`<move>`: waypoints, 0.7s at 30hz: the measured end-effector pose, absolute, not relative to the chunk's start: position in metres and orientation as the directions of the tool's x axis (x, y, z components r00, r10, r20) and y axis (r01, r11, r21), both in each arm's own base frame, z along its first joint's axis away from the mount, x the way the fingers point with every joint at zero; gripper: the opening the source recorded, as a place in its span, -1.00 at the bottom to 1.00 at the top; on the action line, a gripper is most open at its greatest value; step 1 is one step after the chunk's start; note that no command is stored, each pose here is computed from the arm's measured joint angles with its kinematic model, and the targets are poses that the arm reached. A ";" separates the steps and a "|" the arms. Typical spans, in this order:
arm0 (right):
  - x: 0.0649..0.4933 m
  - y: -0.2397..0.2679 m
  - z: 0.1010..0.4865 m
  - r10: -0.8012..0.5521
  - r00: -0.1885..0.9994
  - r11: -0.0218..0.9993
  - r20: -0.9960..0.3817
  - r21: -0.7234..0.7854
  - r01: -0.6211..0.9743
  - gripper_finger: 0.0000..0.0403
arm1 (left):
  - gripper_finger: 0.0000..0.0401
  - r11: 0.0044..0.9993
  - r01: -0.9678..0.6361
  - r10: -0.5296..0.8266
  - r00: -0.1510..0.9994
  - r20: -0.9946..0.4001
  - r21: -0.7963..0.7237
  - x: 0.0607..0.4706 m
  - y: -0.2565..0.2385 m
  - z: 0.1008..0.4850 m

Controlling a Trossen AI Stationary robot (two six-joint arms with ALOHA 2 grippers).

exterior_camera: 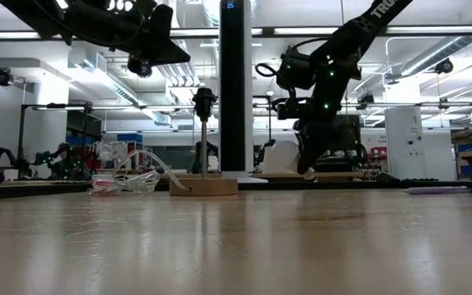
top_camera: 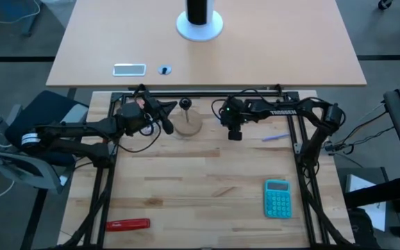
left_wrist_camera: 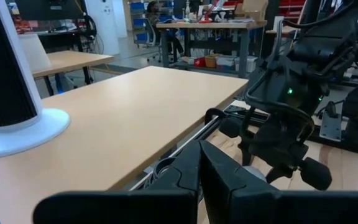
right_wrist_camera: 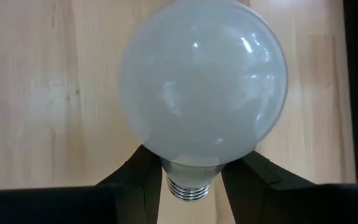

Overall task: Screw lightbulb
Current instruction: Remove the lightbulb from the wooden table lamp

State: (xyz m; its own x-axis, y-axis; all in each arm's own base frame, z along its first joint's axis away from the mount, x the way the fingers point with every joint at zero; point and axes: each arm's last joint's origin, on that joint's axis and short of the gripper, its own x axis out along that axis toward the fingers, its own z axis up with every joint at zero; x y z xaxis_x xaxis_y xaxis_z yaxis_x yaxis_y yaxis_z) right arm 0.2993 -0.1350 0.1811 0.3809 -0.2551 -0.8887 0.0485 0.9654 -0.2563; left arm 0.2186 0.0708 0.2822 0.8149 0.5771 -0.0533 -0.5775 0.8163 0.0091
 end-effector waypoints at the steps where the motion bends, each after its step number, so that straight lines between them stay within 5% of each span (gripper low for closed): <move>1: 0.299 -0.135 0.180 -0.254 0.378 0.966 -0.890 -0.250 0.059 -0.37 | -1.00 0.816 -0.578 0.577 0.815 -0.053 0.009 0.219 0.071 0.282; 16: 0.275 -0.124 0.149 -0.213 0.273 0.957 -0.938 -0.144 0.253 -0.40 | -1.00 0.816 -0.577 0.577 0.815 -0.053 0.009 0.219 0.071 0.282; 21: 0.276 -0.125 0.147 -0.214 0.292 0.956 -0.932 -0.139 0.256 -0.26 | -1.00 0.816 -0.578 0.577 0.815 -0.053 0.009 0.219 0.071 0.282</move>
